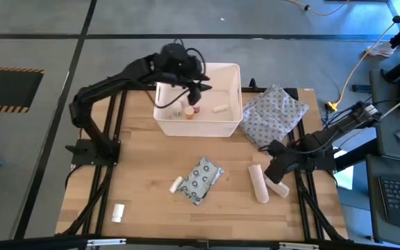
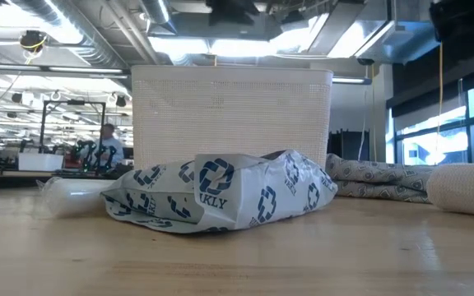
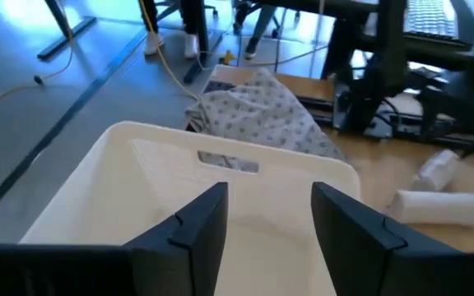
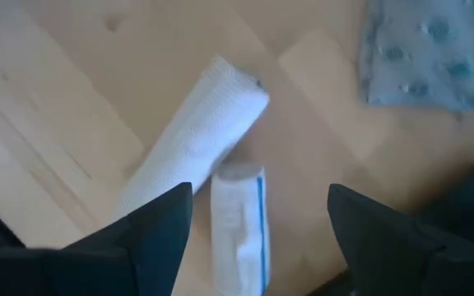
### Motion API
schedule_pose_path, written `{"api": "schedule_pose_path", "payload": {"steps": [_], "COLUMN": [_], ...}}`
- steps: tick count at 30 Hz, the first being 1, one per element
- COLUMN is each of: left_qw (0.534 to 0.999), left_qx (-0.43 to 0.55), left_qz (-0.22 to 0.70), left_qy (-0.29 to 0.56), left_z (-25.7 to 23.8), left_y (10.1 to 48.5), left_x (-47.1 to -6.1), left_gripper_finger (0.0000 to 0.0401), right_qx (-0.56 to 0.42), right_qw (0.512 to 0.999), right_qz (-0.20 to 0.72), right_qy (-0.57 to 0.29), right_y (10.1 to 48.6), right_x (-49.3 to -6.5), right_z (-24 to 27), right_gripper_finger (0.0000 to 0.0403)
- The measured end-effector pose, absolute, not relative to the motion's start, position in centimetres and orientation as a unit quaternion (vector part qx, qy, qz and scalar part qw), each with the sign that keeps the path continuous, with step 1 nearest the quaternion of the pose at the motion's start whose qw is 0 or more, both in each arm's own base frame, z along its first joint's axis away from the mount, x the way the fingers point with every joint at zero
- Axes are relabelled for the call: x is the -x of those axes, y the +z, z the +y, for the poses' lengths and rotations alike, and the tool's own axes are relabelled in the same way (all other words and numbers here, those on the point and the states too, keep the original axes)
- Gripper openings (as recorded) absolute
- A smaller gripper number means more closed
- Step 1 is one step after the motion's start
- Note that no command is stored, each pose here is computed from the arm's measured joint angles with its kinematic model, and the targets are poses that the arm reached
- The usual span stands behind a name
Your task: Pick & place medical supplies in basket/bin
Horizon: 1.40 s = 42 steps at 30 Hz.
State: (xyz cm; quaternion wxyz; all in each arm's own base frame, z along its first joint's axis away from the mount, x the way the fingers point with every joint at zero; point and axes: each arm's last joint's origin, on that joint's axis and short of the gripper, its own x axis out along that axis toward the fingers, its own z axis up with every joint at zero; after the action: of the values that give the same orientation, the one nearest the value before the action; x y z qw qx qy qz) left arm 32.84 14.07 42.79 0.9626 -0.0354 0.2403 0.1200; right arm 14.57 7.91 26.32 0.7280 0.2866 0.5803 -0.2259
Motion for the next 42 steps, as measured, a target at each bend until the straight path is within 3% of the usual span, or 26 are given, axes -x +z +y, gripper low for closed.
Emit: {"api": "schedule_pose_path", "payload": {"steps": [8,17,26,35,42], "left_qw": [0.953,0.95,0.949,0.949,0.949], "left_qx": [0.039,0.037,0.049,0.05,0.052], "left_qz": [0.279,0.292,0.292,0.292,0.292], "left_qy": [0.11,0.106,0.109,0.11,0.11], "left_z": [12.0,11.9,11.9,11.9,11.9], "left_y": [44.2,44.1,44.1,44.1,44.1], "left_x": [-29.6,-29.2,-29.2,-29.2,-29.2], "left_gripper_finger": [0.0166,0.0156,0.0152,0.015,0.0149], "right_qx": [-0.29,-0.236,-0.21,-0.253,-0.252], "right_qw": [0.658,0.599,0.592,0.595,0.592], "right_qz": [0.646,0.714,0.727,0.727,0.733], "right_qy": [-0.257,-0.275,-0.278,-0.231,-0.219], "right_y": [23.8,19.8,17.8,13.3,13.3], "right_x": [-15.8,-17.2,-17.6,-16.5,-16.5], "right_z": [10.7,13.4,13.8,13.2,13.2], "right_gripper_finger": [0.0283,0.0283,0.0283,0.0282,0.0236]}}
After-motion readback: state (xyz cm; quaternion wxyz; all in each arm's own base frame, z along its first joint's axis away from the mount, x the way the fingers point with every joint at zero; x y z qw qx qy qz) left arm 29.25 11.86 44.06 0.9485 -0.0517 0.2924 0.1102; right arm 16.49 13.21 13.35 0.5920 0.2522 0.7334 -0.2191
